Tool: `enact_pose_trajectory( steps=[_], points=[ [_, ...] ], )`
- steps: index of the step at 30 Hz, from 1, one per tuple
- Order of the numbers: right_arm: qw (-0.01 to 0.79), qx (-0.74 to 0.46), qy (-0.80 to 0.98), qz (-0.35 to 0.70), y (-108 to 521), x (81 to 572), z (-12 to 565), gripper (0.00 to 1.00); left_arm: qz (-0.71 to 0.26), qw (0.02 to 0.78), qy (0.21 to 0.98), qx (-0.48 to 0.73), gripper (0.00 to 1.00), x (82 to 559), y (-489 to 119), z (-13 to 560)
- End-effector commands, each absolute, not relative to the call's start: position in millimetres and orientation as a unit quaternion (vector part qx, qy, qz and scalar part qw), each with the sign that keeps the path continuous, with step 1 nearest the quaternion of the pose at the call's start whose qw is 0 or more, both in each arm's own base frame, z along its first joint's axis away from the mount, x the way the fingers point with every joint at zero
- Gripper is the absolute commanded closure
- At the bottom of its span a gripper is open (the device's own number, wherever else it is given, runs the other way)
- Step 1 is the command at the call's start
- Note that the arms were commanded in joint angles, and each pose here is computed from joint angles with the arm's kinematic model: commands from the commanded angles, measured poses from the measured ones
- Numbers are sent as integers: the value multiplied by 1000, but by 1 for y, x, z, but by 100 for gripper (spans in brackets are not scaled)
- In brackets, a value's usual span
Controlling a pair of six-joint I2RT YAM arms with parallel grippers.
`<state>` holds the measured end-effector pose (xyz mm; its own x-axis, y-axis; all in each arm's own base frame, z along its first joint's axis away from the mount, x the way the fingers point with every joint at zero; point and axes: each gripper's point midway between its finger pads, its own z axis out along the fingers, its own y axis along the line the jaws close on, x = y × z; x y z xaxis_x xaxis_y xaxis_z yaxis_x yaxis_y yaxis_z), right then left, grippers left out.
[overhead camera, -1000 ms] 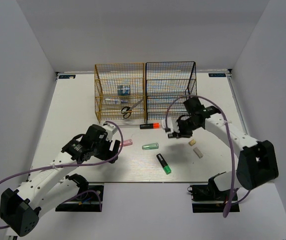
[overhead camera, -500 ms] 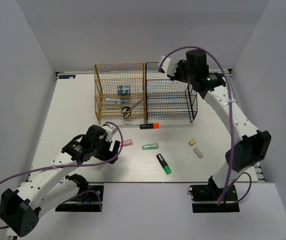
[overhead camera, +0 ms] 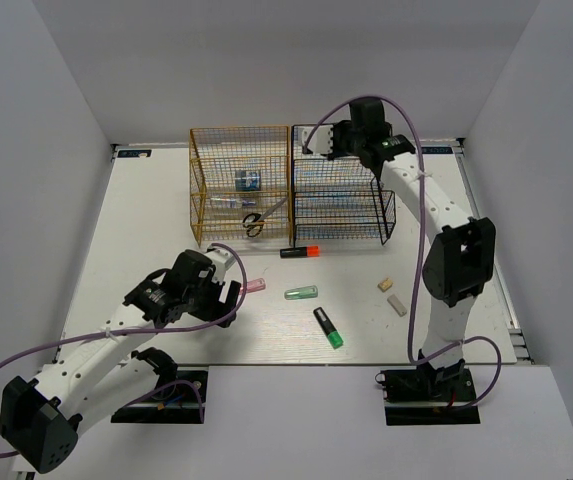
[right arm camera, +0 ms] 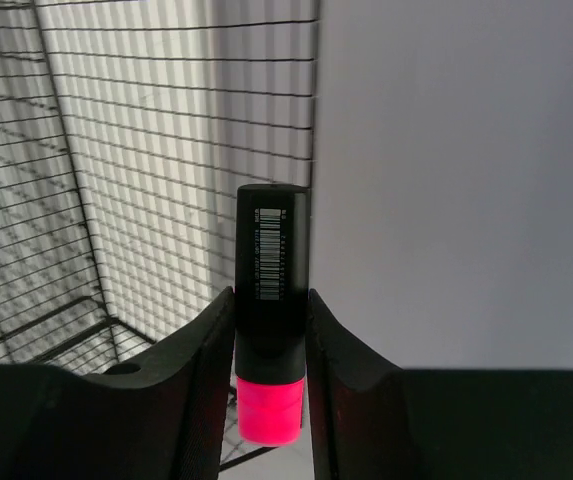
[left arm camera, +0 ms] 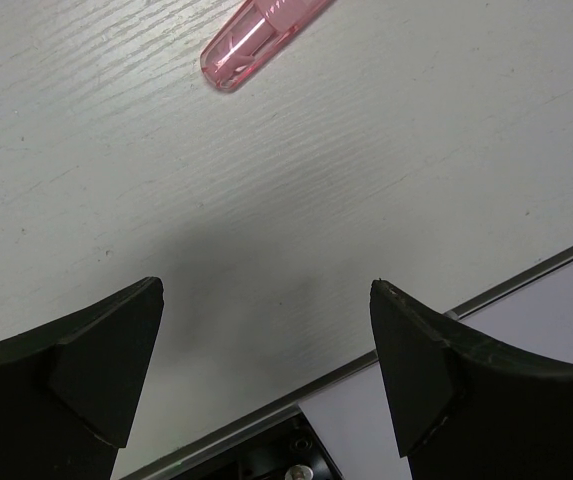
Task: Sort the stationery into containers
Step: Place the pen in the storage box.
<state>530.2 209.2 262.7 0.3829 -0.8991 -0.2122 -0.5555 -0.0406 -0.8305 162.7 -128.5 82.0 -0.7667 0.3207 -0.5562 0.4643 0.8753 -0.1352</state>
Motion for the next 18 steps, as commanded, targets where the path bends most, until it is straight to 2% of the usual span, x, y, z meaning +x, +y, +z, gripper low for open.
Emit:
enact_pose_trajectory(
  steps=[1, 14, 16, 18],
  points=[
    [490, -708, 462, -211, 215, 539, 313, 100, -136, 274, 929, 210, 6, 164, -129, 83],
    [439, -739, 484, -161, 211, 532, 263, 100, -138, 273, 928, 212, 6, 164, -130, 84],
    [435, -740, 487, -161, 210, 535, 257, 96, -138, 273, 928, 212, 6, 164, -130, 83],
    [430, -738, 492, -165, 208, 540, 252, 87, -138, 270, 929, 212, 6, 163, -130, 82]
  ],
)
